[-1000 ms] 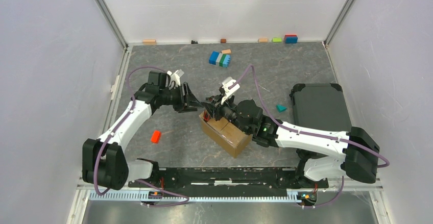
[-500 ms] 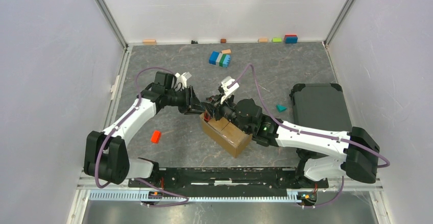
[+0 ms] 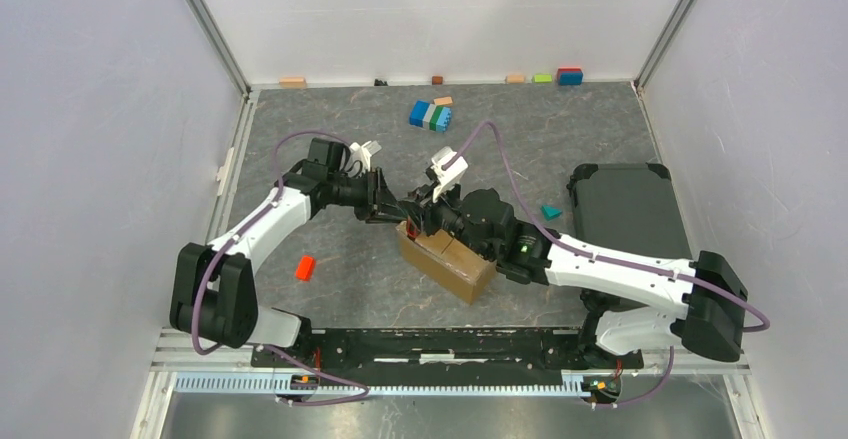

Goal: Unpack the express box
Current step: Cut the express box at the center of the board.

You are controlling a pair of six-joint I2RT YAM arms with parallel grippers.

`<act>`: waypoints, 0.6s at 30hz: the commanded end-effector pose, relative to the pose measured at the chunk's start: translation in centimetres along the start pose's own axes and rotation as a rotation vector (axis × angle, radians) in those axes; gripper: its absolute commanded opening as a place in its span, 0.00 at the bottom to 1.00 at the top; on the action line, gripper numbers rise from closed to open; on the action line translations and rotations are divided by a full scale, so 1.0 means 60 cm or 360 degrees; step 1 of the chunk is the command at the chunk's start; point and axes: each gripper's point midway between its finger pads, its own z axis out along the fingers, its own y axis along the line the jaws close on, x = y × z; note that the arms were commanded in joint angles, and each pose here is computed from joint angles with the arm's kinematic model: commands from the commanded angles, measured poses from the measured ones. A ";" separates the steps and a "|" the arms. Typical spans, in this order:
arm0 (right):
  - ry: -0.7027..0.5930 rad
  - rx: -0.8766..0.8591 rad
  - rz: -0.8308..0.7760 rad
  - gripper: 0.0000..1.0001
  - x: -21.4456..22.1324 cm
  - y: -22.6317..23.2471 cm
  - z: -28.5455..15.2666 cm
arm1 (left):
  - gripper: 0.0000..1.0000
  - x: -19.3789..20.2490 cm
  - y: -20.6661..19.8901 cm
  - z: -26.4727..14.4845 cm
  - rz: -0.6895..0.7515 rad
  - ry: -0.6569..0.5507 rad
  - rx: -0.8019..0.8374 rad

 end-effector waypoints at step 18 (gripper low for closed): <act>-0.0083 0.0230 -0.0084 0.00 -0.027 -0.049 0.005 | 0.33 -0.150 0.003 0.021 0.0192 -0.0159 -0.0188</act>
